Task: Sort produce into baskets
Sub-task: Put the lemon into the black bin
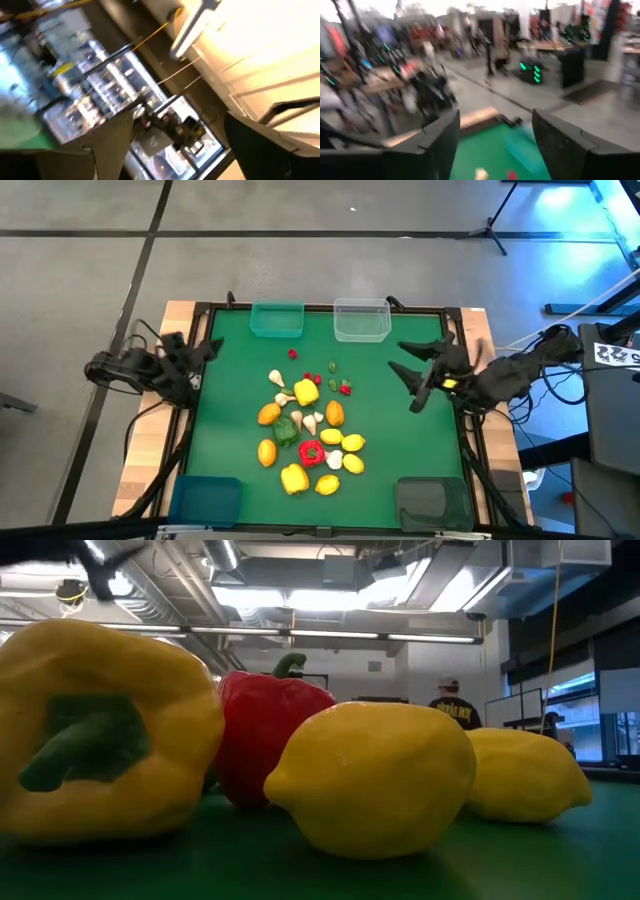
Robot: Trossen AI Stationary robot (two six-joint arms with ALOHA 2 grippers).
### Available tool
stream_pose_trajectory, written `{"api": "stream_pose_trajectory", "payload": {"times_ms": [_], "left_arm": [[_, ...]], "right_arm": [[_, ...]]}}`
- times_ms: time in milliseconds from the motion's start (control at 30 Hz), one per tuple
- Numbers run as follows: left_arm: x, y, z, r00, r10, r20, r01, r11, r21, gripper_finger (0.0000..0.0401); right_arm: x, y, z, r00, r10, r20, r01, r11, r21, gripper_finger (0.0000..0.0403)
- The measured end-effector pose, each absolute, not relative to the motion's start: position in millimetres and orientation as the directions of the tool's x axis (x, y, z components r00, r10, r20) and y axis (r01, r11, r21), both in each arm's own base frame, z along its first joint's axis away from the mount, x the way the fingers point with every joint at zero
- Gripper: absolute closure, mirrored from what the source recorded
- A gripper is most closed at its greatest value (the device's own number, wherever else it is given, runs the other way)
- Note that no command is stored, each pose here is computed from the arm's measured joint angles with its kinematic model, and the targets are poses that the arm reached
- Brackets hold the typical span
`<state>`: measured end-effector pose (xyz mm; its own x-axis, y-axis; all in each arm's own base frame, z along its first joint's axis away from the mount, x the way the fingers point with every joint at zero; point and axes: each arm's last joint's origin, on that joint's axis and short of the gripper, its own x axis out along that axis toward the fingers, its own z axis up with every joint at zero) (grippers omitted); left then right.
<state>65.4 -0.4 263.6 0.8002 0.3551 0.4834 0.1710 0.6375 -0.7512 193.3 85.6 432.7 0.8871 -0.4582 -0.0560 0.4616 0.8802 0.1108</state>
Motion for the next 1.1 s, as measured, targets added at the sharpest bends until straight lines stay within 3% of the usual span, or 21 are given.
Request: {"api": "stream_pose_trajectory", "payload": {"times_ms": [167,300,367,533,667,767,933,1100], "left_arm": [[57,2,318,0.801,0.353,0.484,0.065,0.752,-0.656,0.0093],[70,-2,348,0.885,0.332,0.327,-0.086,0.806,-0.585,0.0093],[80,-4,357,0.917,0.327,0.229,-0.157,0.823,-0.546,0.0093],[97,-8,379,0.935,0.337,0.115,-0.246,0.845,-0.474,0.0093],[95,-7,389,0.934,0.339,0.112,-0.246,0.838,-0.487,0.0093],[91,-6,391,0.929,0.349,0.124,-0.245,0.830,-0.501,0.0093],[84,-3,387,0.919,0.384,0.092,-0.282,0.802,-0.527,0.0093],[83,-3,384,0.915,0.399,0.063,-0.311,0.796,-0.519,0.0093]], "right_arm": [[213,64,424,0.780,-0.516,-0.354,0.589,0.795,0.141,0.0157],[242,40,385,0.619,-0.414,-0.668,0.626,0.773,0.101,0.0157],[261,29,368,0.573,-0.343,-0.745,0.597,0.797,0.092,0.0157],[312,14,336,0.574,-0.211,-0.791,0.440,0.894,0.081,0.0157],[332,14,305,0.484,-0.056,-0.873,0.370,0.918,0.146,0.0157],[346,17,283,0.429,0.000,-0.903,0.384,0.905,0.182,0.0147],[359,18,249,0.304,0.010,-0.952,0.489,0.857,0.165,0.0094],[372,19,235,0.334,0.012,-0.943,0.556,0.805,0.207,0.0044]]}}
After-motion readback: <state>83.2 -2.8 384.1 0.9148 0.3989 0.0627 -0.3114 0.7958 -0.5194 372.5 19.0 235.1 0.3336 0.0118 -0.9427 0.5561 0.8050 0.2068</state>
